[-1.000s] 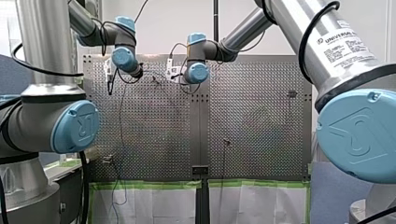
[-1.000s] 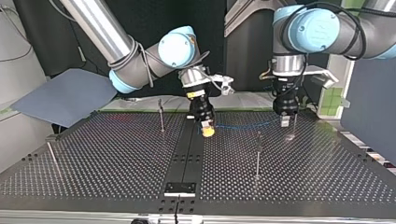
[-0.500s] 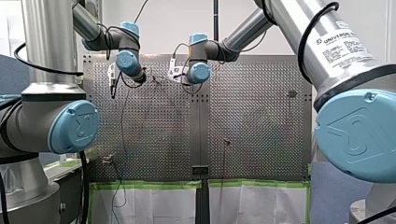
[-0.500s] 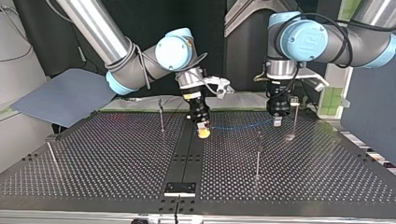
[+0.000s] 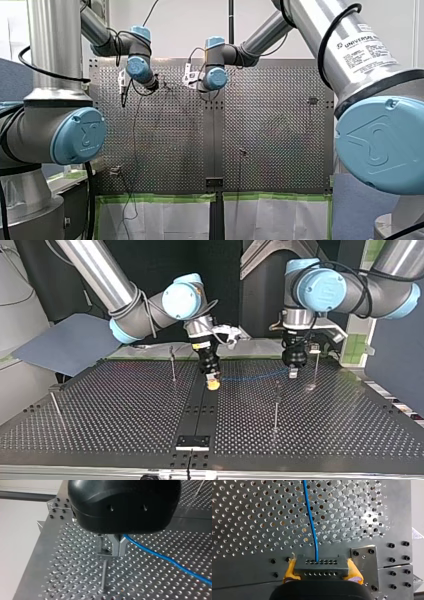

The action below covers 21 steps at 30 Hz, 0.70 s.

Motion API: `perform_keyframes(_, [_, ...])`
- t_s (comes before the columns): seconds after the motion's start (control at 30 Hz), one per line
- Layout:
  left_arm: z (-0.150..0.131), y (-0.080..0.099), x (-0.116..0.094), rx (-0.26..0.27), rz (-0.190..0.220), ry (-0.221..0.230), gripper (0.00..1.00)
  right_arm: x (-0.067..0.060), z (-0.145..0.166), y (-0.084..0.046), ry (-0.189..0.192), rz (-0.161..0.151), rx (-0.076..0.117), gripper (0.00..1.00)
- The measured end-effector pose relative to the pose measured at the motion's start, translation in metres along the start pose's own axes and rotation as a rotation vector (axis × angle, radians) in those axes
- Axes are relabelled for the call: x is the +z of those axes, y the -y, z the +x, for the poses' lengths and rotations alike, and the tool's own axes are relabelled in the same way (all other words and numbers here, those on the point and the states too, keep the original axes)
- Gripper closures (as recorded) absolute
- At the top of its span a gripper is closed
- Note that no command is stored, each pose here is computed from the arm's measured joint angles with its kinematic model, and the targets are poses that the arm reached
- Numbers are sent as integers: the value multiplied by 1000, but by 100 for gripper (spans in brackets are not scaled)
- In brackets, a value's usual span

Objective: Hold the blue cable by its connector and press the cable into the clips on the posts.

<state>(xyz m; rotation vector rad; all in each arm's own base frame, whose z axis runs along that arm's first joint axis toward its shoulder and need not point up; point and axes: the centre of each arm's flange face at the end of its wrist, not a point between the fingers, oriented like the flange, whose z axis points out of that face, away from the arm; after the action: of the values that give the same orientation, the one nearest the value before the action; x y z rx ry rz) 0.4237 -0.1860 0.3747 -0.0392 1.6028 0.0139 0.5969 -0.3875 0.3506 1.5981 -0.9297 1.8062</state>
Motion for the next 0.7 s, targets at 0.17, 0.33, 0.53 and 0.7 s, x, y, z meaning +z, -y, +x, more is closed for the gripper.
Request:
perform_keyframes(0.17, [-6,1,4,-12,7,12,100,1,-1,-2,2,0,1,100])
perform_keyframes(0.33, [-4,2,5,-14,10,4,100,3,-1,-7,3,-5,2,100])
perform_keyframes(0.53, [6,5,10,-5,18,-17,100,4,0,-10,3,-4,2,100])
perform_keyframes(0.7, [6,2,16,-10,10,-3,100,4,-1,-9,5,4,-1,100])
